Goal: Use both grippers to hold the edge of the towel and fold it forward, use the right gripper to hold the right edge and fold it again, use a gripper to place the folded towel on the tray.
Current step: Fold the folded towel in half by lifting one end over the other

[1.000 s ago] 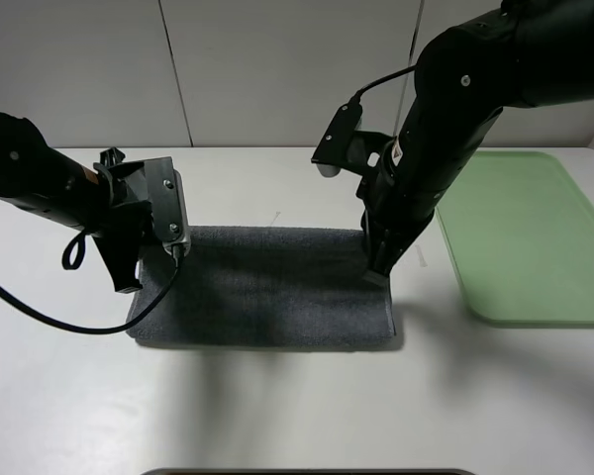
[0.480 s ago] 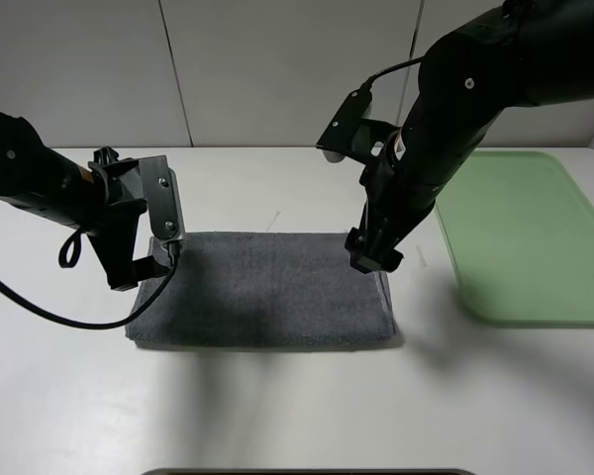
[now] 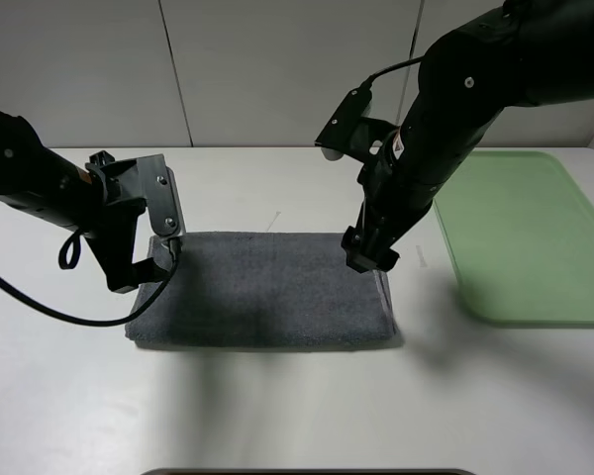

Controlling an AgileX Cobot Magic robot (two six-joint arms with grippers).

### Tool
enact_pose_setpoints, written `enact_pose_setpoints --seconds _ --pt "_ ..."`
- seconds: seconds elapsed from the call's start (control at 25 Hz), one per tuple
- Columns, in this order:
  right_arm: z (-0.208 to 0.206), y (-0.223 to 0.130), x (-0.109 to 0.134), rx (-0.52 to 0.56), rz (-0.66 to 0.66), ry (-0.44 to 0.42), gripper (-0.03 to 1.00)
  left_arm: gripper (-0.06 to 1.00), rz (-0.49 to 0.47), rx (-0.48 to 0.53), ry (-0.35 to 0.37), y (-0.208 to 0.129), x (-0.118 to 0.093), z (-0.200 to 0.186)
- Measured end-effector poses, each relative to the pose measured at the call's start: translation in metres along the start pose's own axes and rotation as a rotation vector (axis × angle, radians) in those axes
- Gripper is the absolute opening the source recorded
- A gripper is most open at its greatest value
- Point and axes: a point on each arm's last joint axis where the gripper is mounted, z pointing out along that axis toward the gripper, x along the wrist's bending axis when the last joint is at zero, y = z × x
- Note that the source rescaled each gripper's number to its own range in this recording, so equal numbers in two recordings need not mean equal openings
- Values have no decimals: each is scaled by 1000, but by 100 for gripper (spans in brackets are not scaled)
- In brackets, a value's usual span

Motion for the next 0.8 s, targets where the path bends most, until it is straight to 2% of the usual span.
enact_pose_setpoints --seconds 0.08,0.24,0.48,0.68,0.8 --pt "0 0 1 -4 12 8 100 100 -55 -14 15 2 2 -9" --pt "-4 2 3 -25 77 28 100 100 -104 -37 27 5 3 -34" --pt "-21 4 3 -71 189 39 100 100 -222 -111 87 8 4 -79" --pt "-23 -1 6 -27 227 69 100 100 -313 -160 109 6 -1 -115" --pt "-23 -2 8 -4 237 89 100 100 -409 -181 106 3 -7 -135"
